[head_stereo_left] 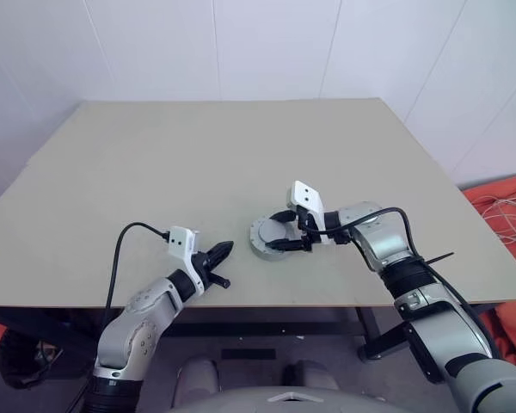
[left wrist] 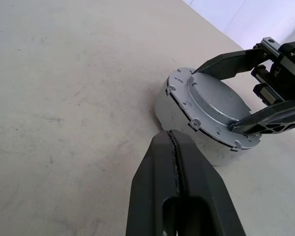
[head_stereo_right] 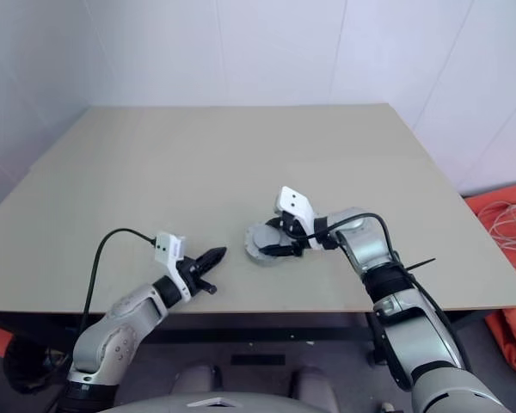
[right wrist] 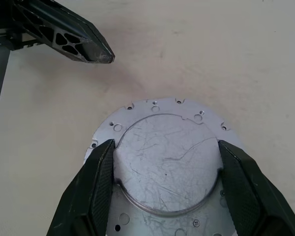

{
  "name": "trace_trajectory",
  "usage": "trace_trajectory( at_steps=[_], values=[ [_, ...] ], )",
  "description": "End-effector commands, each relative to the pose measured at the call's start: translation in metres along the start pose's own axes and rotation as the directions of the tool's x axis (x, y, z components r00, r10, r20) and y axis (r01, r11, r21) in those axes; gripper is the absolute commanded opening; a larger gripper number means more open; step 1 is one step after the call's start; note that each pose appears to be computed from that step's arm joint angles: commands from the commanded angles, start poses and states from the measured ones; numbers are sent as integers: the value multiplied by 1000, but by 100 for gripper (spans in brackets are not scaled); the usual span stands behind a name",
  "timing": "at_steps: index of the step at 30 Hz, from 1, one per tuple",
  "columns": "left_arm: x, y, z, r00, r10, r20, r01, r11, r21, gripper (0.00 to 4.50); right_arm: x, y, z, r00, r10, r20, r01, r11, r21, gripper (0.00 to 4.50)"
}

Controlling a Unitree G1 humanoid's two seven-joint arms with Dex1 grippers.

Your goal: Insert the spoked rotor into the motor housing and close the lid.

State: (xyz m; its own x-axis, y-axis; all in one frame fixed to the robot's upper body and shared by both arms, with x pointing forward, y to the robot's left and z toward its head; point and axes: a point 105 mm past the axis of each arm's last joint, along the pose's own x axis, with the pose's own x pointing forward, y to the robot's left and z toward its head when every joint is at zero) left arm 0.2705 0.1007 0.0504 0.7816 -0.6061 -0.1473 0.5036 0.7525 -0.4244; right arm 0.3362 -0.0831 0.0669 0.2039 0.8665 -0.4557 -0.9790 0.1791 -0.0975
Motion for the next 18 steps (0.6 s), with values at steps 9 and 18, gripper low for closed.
trace_trajectory(
  at_steps=[9,18],
  values=[
    [10,-10,27,996,-63,60,58,995,77,0,-2,-6,1,999,-23,-49,22,999,-31,315],
    [40,-27,41,971,-233,-51,238,962,135,0,-1,-7,0,998,-28,-54,26,999,-34,315]
  ],
)
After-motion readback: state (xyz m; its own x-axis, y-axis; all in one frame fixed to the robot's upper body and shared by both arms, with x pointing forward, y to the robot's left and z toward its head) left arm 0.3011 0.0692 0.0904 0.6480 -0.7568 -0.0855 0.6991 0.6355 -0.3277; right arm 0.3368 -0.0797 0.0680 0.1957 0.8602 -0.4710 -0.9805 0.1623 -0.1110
